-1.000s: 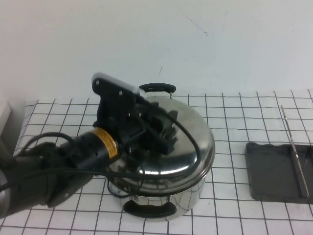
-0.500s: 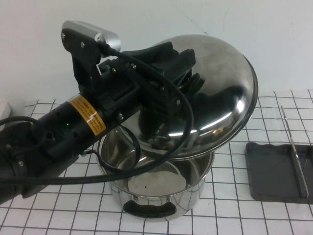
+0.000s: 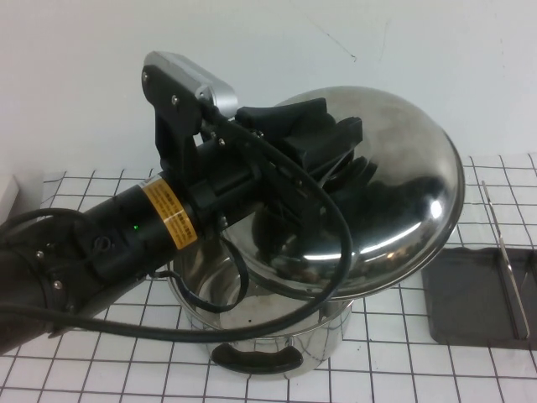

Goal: Put pot lid on rack
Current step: Hand over the pot lid

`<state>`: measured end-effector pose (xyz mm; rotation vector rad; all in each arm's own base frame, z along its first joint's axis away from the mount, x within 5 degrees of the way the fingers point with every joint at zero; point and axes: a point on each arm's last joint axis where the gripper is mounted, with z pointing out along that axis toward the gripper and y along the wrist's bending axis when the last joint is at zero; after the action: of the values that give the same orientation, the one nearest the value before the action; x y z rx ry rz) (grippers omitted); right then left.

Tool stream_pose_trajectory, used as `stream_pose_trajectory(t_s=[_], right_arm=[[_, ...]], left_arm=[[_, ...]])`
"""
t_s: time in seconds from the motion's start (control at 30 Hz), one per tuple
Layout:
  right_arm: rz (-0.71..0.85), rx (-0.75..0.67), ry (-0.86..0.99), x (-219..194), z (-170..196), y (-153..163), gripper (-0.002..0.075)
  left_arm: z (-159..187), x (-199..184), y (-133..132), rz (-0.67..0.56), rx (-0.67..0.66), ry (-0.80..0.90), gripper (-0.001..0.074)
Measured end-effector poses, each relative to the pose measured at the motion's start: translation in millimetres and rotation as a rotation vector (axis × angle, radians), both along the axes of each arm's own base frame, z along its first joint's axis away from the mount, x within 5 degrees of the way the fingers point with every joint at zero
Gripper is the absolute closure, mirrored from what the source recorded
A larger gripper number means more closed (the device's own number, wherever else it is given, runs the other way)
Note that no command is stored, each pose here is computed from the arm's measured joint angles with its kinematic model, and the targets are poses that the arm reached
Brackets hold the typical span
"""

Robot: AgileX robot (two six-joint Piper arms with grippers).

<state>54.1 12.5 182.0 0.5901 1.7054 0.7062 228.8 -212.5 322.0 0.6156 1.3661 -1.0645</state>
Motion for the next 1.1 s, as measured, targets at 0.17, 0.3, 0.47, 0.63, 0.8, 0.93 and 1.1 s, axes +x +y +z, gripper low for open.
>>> stream_pose_trajectory(t_s=[0.17, 0.3, 0.47, 0.63, 0.8, 0.93, 1.1], right_arm=[[-0.006, 0.201, -0.034, 1, 6, 2, 0.0729], [0.011, 0.111, -0.057, 1, 7, 2, 0.0729], [0.072, -0.016, -0.043, -1, 4, 6, 0.0729], [0.246, -0.208, -0.161, -9, 40, 18, 0.0726], [0.356, -0.279, -0.296, -3, 86, 28, 0.0592], [0.411, -0.257, -0.353, 18, 111, 35, 0.04], [0.471, -0.262, -0.293, 51, 122, 41, 0.0307]], left_arm=[[3, -3, -1, -0.032, -0.029, -0.028, 0.0417], [3, -4, -1, -0.039, -0.022, -0.034, 0.0417], [1, -3, -2, -0.044, -0.013, -0.034, 0.0417], [-4, 0, -4, -0.044, -0.004, -0.015, 0.0417], [-6, 1, -5, -0.039, -0.011, -0.003, 0.0417], [0, -1, -4, -0.068, -0.081, -0.02, 0.0417], [15, -4, 0, -0.112, -0.279, 0.006, 0.0417]])
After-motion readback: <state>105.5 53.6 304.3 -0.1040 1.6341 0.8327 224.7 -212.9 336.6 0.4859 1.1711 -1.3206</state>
